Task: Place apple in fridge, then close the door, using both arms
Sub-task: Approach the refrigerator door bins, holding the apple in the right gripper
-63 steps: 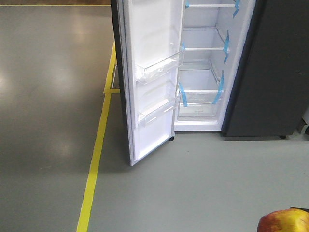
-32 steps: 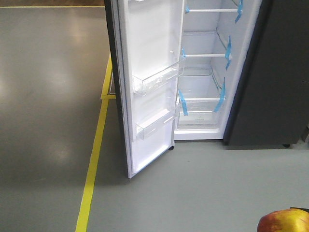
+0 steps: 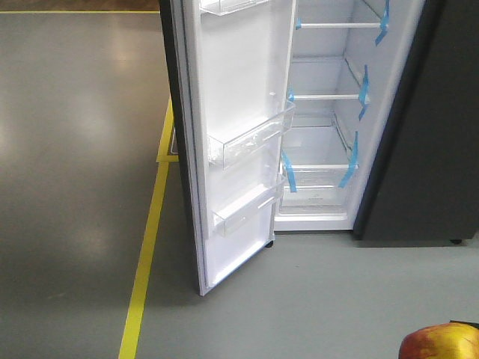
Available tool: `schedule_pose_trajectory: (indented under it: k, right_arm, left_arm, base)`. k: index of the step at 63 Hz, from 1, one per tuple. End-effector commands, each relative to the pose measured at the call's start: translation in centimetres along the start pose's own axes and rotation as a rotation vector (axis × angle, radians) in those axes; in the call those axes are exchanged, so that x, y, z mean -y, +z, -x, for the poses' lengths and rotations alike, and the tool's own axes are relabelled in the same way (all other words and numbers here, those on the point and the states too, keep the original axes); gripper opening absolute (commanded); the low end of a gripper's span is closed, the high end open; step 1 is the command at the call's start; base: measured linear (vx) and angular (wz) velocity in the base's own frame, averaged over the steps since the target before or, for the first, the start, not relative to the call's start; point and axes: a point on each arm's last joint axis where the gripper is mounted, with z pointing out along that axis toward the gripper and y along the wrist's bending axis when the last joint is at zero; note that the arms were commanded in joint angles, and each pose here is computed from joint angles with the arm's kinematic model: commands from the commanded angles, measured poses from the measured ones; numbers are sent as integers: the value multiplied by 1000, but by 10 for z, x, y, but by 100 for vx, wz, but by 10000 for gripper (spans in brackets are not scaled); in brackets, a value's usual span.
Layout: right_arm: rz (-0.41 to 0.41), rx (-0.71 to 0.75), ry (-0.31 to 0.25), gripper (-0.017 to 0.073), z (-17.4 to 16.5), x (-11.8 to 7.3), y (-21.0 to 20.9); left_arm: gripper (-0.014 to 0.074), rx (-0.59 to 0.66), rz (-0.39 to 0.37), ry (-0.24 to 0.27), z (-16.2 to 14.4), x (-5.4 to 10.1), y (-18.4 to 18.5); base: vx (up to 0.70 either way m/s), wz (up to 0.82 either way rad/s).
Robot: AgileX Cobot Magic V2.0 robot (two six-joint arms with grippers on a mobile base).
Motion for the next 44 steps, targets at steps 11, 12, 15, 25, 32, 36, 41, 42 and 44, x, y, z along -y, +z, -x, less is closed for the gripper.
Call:
schedule_pose_trajectory:
  k: [11, 12, 15, 25, 32, 36, 41, 42, 44]
  right_arm:
    - [1, 91, 5, 377, 14, -1, -5]
    - [1, 91, 5, 377, 14, -1, -5]
    - [1, 91, 5, 377, 14, -1, -5]
    - [1, 91, 5, 377, 14, -1, -5]
    - [1, 91, 5, 377, 14, -1, -5]
    - [1, 91, 5, 377, 14, -1, -5]
    - [1, 91, 5, 377, 14, -1, -5]
    - [1, 91, 5, 377, 14, -1, -5]
    - [1, 91, 5, 377, 14, -1, -5]
  left_arm:
    - [-6, 63, -9, -12, 0, 1, -1]
    - [-6, 63, -9, -12, 0, 1, -1]
    - [-6, 63, -9, -12, 0, 1, -1]
    - [-6, 63, -9, -12, 0, 1, -1]
    - [-6, 63, -9, -12, 0, 1, -1]
    - [-6, 63, -9, -12, 0, 1, -1]
    - [-6, 63, -9, -12, 0, 1, -1]
    - [-6, 63, -9, -12, 0, 1, -1]
    - [-6, 63, -9, -12, 0, 1, -1]
  base:
    - [16, 1]
    - [16, 1]
    - [16, 1]
    - [17, 2]
    - [17, 2]
    - [17, 2]
    - [17, 1]
    - [17, 1]
    - [17, 2]
